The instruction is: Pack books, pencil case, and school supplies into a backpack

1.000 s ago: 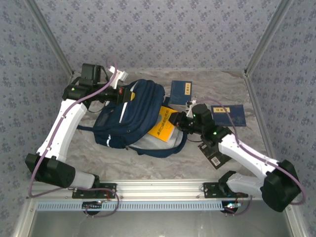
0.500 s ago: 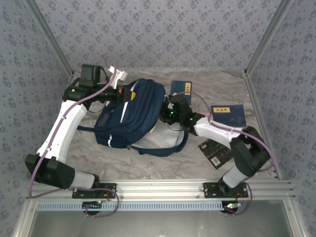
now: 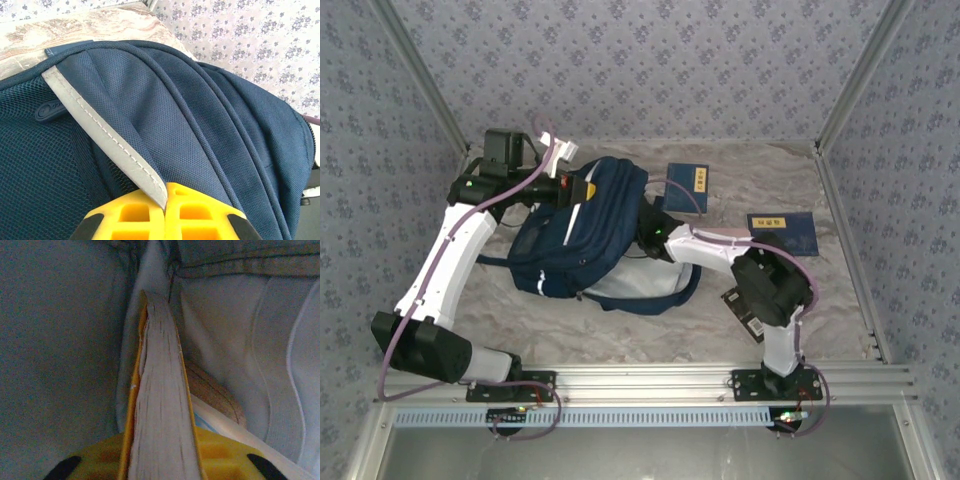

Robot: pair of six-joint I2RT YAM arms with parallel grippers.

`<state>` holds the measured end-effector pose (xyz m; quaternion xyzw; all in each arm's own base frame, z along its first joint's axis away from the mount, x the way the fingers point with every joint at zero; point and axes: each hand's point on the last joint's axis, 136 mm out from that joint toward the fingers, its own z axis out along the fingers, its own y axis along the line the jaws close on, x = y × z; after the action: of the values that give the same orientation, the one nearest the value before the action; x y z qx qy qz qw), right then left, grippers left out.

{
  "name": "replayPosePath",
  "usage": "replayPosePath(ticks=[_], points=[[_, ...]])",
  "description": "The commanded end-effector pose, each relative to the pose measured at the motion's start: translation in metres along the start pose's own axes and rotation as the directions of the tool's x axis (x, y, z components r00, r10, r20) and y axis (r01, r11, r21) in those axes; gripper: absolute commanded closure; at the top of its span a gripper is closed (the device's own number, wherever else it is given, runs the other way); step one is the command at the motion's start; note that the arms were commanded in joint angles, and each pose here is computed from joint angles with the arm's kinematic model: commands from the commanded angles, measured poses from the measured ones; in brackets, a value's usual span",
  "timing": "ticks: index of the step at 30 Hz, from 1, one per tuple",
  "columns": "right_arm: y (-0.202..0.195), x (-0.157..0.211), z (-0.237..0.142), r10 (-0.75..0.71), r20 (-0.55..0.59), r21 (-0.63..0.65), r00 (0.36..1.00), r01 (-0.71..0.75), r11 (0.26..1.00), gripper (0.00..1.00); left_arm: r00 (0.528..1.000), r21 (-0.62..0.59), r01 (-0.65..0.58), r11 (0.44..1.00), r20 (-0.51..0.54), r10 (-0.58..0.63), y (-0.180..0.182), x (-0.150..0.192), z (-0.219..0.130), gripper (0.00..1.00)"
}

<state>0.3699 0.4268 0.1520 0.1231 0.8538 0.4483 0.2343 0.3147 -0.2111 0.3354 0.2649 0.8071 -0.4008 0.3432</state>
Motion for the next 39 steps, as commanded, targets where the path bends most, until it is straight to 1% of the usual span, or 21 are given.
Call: replayPosePath(ticks=[1, 3, 6, 9, 11, 15, 16, 19, 25, 27, 29, 33, 36, 39], points=[[-0.007, -0.003, 0.013, -0.006, 0.019, 0.052, 1.0, 0.005, 0.999, 0.6, 0.97, 0.06, -0.192, 0.98, 0.164, 0.18, -0.043, -0.039, -0.028, 1.0], [-0.004, -0.005, 0.009, -0.044, 0.021, 0.053, 0.999, 0.043, 0.998, 0.43, 0.97, 0.033, -0.191, 0.981, 0.157, 0.183, -0.039, -0.037, -0.029, 1.0], [0.007, -0.011, -0.009, -0.147, 0.042, 0.058, 0.988, 0.144, 0.988, 0.23, 0.97, -0.007, -0.189, 0.982, 0.154, 0.188, -0.034, -0.035, -0.031, 1.0], [0.014, -0.013, -0.032, -0.235, 0.049, 0.052, 0.971, 0.232, 0.971, 0.07, 0.971, -0.035, -0.186, 0.982, 0.148, 0.189, -0.029, -0.033, -0.031, 1.0], [0.018, -0.013, -0.047, -0.269, 0.059, 0.032, 0.961, 0.268, 0.963, 0.02, 0.973, -0.055, -0.174, 0.983, 0.143, 0.181, -0.024, -0.032, -0.031, 1.0], [0.021, -0.009, -0.071, -0.31, 0.066, -0.01, 0.948, 0.311, 0.95, 0.0, 0.975, -0.114, -0.148, 0.982, 0.152, 0.164, -0.013, -0.032, -0.037, 1.0], [0.005, -0.003, -0.074, -0.314, 0.048, 0.014, 0.948, 0.314, 0.949, 0.0, 0.975, -0.13, -0.143, 0.981, 0.153, 0.162, -0.01, -0.032, -0.038, 1.0], [-0.006, -0.004, -0.092, -0.334, 0.063, 0.056, 0.94, 0.331, 0.942, 0.0, 0.976, -0.181, -0.128, 0.975, 0.15, 0.156, -0.002, -0.03, -0.042, 1.0], [-0.013, -0.019, -0.142, -0.385, 0.161, 0.119, 0.909, 0.369, 0.922, 0.01, 0.983, -0.349, -0.061, 0.935, 0.143, 0.118, 0.029, -0.023, -0.053, 1.0], [-0.015, -0.027, -0.164, -0.4, 0.203, 0.149, 0.894, 0.376, 0.915, 0.02, 0.984, -0.462, -0.012, 0.887, 0.151, 0.092, 0.049, -0.021, -0.061, 1.0], [-0.022, -0.035, -0.186, -0.405, 0.244, 0.193, 0.881, 0.365, 0.911, 0.02, 0.987, -0.563, 0.003, 0.826, 0.136, 0.089, 0.068, -0.015, -0.069, 1.0], [-0.044, -0.045, -0.227, -0.412, 0.31, 0.263, 0.857, 0.339, 0.903, 0.03, 0.994, -0.685, -0.028, 0.728, 0.056, 0.092, 0.094, 0.002, -0.066, 1.0], [-0.064, -0.046, -0.249, -0.422, 0.32, 0.31, 0.848, 0.327, 0.893, 0.03, 0.998, -0.706, -0.037, 0.707, 0.008, 0.06, 0.108, 0.016, -0.055, 1.0], [-0.088, -0.045, -0.268, -0.414, 0.313, 0.358, 0.855, 0.297, 0.885, 0.03, 0.999, -0.74, -0.02, 0.672, -0.038, -0.012, 0.129, 0.031, -0.044, 1.0]])
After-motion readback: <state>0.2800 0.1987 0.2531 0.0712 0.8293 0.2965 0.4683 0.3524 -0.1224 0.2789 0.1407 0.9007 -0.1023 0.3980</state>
